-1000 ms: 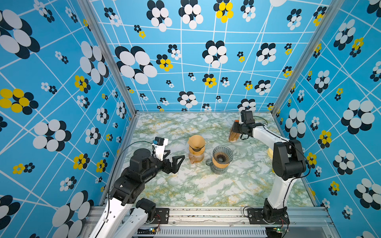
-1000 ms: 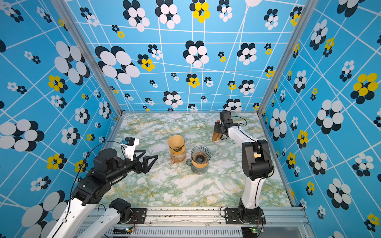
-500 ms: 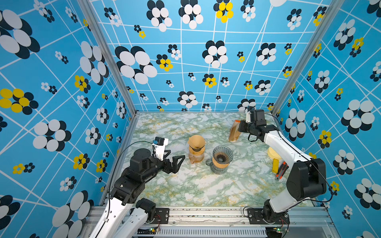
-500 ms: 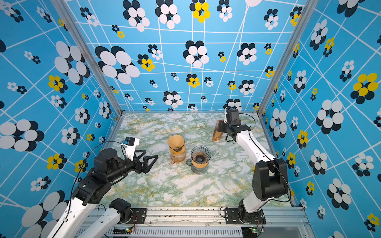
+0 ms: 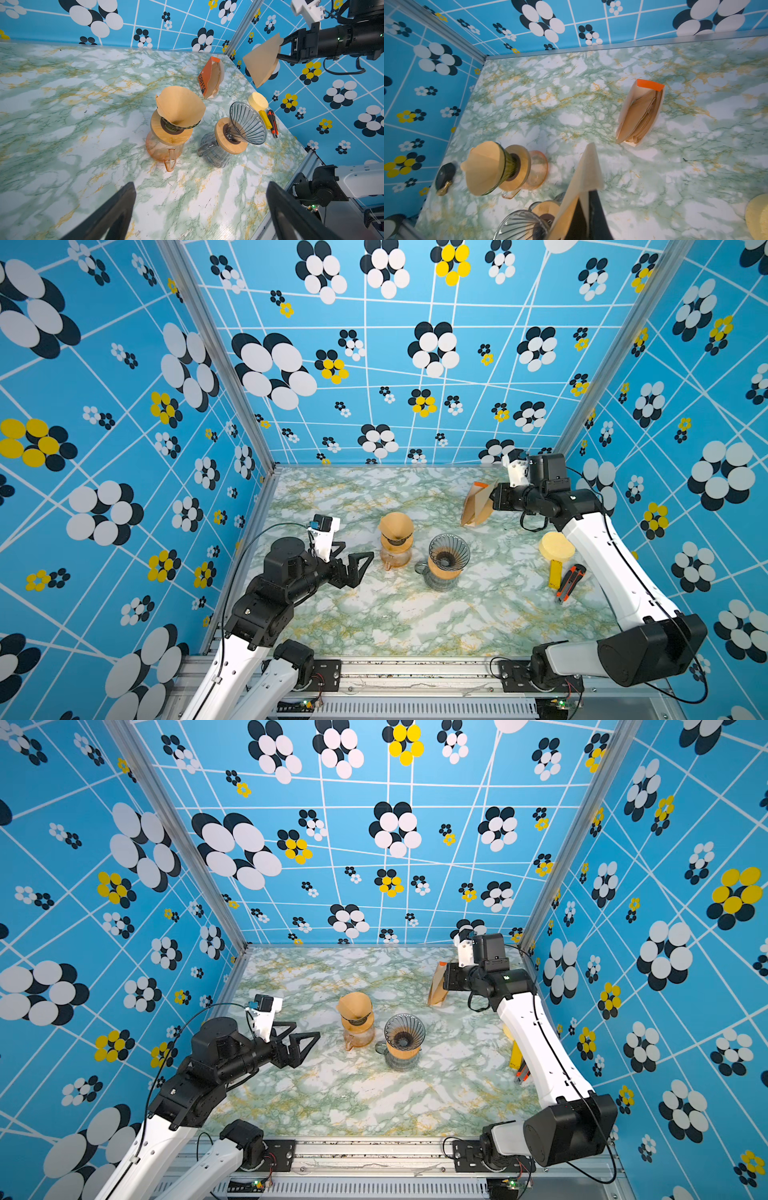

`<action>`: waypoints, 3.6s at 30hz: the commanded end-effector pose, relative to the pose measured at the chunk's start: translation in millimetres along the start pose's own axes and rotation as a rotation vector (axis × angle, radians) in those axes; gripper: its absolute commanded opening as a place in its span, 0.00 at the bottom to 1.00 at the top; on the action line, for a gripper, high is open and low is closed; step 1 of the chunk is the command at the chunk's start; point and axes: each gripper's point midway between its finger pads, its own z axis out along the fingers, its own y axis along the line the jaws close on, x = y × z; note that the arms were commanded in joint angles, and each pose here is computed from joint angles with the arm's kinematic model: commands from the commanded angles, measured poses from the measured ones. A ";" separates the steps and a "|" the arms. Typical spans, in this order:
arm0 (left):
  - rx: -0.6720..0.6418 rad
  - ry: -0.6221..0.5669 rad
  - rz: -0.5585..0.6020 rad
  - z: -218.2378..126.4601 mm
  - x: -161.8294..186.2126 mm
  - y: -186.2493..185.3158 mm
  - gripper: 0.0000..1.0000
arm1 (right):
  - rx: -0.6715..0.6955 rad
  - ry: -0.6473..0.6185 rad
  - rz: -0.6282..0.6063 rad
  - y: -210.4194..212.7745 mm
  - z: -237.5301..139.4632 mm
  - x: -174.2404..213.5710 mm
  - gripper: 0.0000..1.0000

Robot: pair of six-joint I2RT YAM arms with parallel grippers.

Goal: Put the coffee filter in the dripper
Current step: 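Pull the paper filter up out of the pack with the right gripper, then carry the paper filter over the clear ribbed dripper and lower it in, then hold the filter in the dripper with the right while the left reaches in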

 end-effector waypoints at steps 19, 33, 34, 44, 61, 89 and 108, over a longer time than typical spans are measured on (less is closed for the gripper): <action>0.042 -0.018 -0.026 0.6 -5.7 -1.7 0.99 | -0.182 0.441 -0.157 72.8 -25.4 95.9 0.01; 0.046 -0.015 -0.038 3.3 -5.8 -0.2 0.99 | -0.074 0.581 -0.292 86.2 5.5 109.7 0.07; 0.045 -0.015 -0.039 3.5 -5.8 0.1 0.99 | -0.058 0.587 -0.304 85.2 7.7 110.2 0.09; 0.044 -0.015 -0.043 4.2 -6.3 0.9 0.99 | 0.008 0.612 -0.334 78.0 12.2 109.4 0.25; 0.007 0.077 -0.059 29.7 -7.3 -13.4 0.99 | -0.010 0.418 -0.225 83.3 -9.3 96.7 0.58; -0.174 0.511 -0.138 170.9 33.5 -72.7 0.99 | 0.086 0.411 -0.208 58.8 9.0 113.9 0.95; -0.169 0.601 -0.161 203.0 54.6 -73.7 0.99 | 0.108 0.420 -0.196 51.6 24.3 124.4 0.94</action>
